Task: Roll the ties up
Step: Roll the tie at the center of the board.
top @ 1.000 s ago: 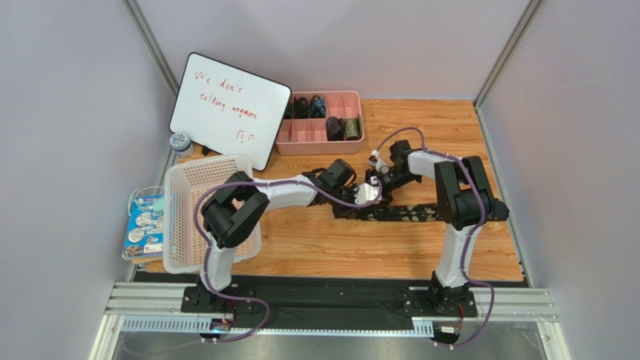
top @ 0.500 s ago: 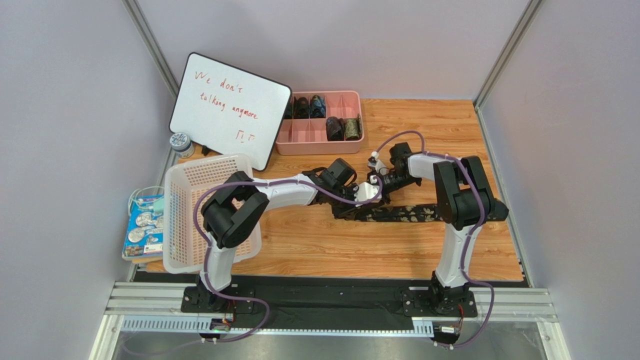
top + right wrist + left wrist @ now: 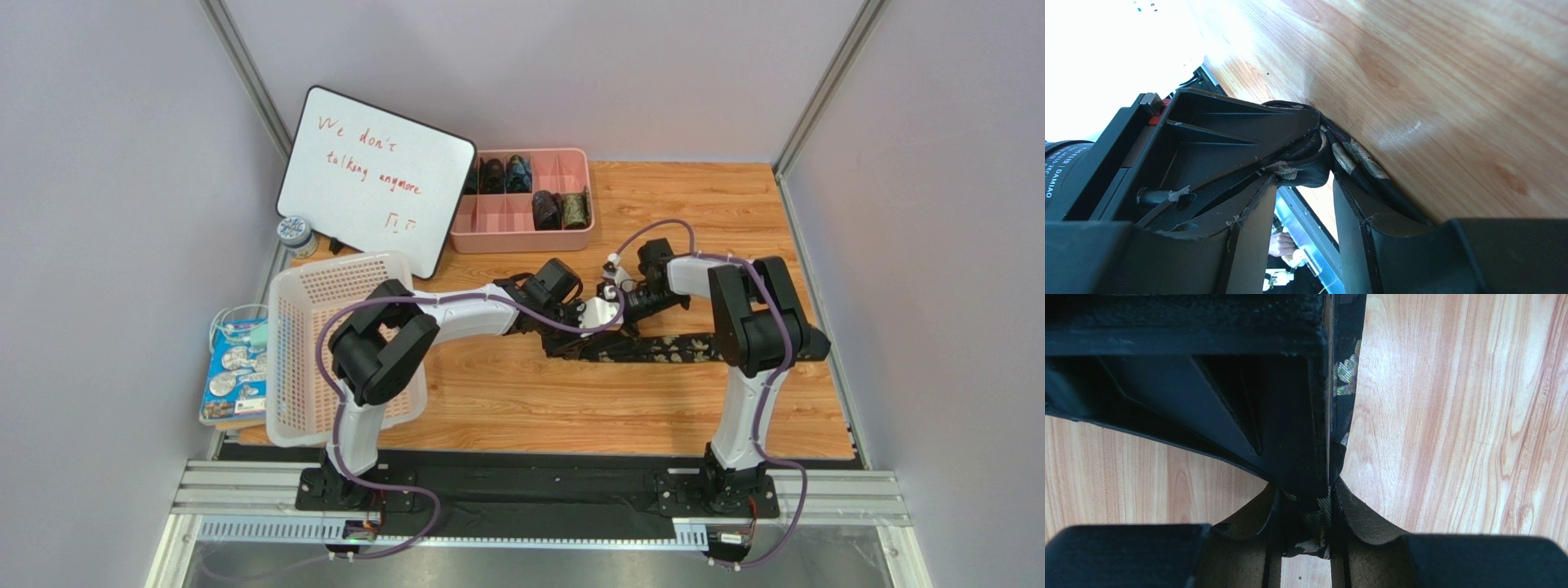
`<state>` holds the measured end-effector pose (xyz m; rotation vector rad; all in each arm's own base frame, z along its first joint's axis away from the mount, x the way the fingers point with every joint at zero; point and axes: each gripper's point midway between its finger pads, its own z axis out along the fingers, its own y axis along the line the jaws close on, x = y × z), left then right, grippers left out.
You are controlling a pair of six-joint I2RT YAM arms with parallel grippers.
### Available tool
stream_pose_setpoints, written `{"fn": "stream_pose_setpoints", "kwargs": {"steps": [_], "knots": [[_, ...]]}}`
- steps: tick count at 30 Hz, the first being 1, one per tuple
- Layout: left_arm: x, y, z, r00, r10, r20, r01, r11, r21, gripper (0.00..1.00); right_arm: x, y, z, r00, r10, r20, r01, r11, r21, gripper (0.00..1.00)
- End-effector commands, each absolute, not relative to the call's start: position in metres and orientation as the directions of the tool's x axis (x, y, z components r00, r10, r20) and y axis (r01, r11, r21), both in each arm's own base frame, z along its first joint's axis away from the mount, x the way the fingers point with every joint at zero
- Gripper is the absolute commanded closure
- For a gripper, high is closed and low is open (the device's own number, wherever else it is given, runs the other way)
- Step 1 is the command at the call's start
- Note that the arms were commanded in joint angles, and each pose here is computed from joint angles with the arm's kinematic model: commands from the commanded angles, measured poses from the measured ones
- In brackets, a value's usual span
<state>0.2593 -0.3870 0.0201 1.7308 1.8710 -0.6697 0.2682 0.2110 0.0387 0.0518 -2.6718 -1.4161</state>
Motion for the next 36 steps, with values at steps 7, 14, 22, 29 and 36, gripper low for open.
{"fn": "stream_pose_setpoints", "kwargs": {"steps": [7,14,22,29,36], "knots": [[0.243,-0.375,-0.008,-0.138,0.801,-0.582,0.990,0.095,-0.104,0.78,0.272,0.224,0.036,-0.996,-0.085,0.018,-0.031,0.536,0.843,0.68],[0.252,-0.372,-0.001,-0.200,0.767,-0.610,0.980,0.152,-0.130,0.49,0.257,0.204,-0.001,-0.989,-0.082,0.124,0.042,0.650,0.759,1.00],[0.268,-0.386,0.061,-0.125,0.506,-0.854,0.989,0.129,-0.069,0.31,0.251,0.186,-0.021,-0.982,-0.052,0.184,0.096,0.701,0.706,1.00],[0.268,-0.387,0.059,-0.049,0.431,-0.901,0.993,0.119,0.002,0.31,0.247,0.174,-0.037,-0.971,-0.045,0.236,0.126,0.743,0.658,1.00],[0.269,-0.396,0.029,-0.036,0.469,-0.883,0.996,0.087,0.006,0.45,0.248,0.176,-0.041,-0.962,-0.069,0.263,0.131,0.732,0.668,1.00]]}}
